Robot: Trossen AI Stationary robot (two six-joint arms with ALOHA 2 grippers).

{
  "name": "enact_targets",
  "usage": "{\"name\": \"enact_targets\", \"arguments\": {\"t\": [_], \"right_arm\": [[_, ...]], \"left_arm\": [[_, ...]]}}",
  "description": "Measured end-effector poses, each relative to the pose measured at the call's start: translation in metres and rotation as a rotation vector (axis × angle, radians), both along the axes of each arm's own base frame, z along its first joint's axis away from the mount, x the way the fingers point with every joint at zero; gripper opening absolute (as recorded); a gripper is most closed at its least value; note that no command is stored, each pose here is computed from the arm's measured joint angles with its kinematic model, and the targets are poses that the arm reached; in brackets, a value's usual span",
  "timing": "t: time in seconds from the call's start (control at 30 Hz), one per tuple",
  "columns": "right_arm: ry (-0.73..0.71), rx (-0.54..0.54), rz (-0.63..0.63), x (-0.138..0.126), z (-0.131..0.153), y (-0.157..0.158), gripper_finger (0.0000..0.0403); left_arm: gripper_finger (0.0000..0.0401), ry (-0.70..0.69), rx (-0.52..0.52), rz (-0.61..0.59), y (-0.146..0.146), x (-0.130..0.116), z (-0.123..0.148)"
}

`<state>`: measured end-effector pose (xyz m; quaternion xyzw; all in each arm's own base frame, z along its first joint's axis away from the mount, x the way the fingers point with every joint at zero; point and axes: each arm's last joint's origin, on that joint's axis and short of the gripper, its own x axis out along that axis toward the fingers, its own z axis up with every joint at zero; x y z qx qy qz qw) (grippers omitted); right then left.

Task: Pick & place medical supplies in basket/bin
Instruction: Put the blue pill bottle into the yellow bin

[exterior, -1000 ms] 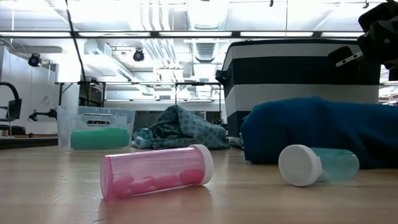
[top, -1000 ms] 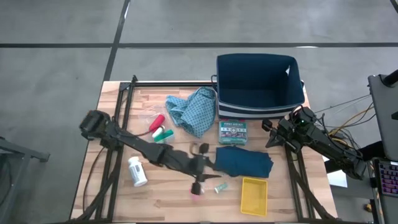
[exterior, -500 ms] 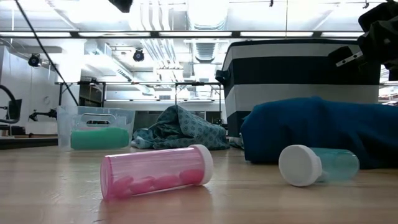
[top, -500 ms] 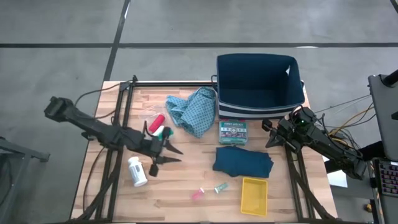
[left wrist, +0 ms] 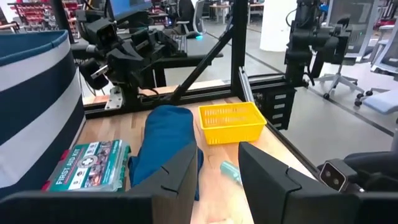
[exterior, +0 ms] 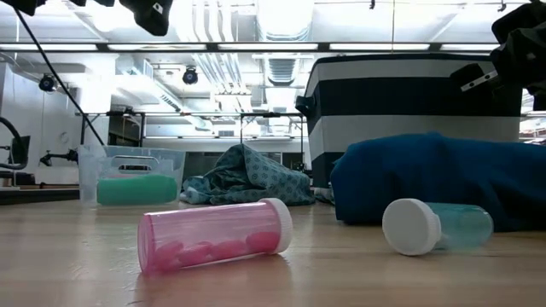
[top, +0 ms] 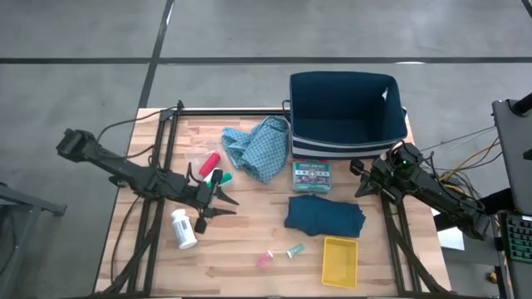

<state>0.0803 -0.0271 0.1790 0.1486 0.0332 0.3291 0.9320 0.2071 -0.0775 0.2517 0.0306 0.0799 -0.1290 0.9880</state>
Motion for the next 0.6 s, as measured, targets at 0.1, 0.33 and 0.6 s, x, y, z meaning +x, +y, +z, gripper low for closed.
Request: {"name": "enact_targets", "arguments": {"t": [0.1, 0.33, 0.6], "right_arm": [[0.000, 0.000, 0.000, 0.0000, 0.0000, 0.0000, 0.0008], [0.000, 0.000, 0.000, 0.0000, 0.0000, 0.0000, 0.0008], [0.000, 0.000, 0.000, 0.0000, 0.0000, 0.0000, 0.0008]], "left_arm": [[0.0120, -0.012, -0.007, 0.000, -0.0002, 0.0004, 0.0022], [0.0120, 0.007, -0.028, 0.005, 0.0000, 0.0000, 0.0002], [0.0120, 0.010, -0.027, 0.005, 0.0000, 0.0000, 0.0000]]}}
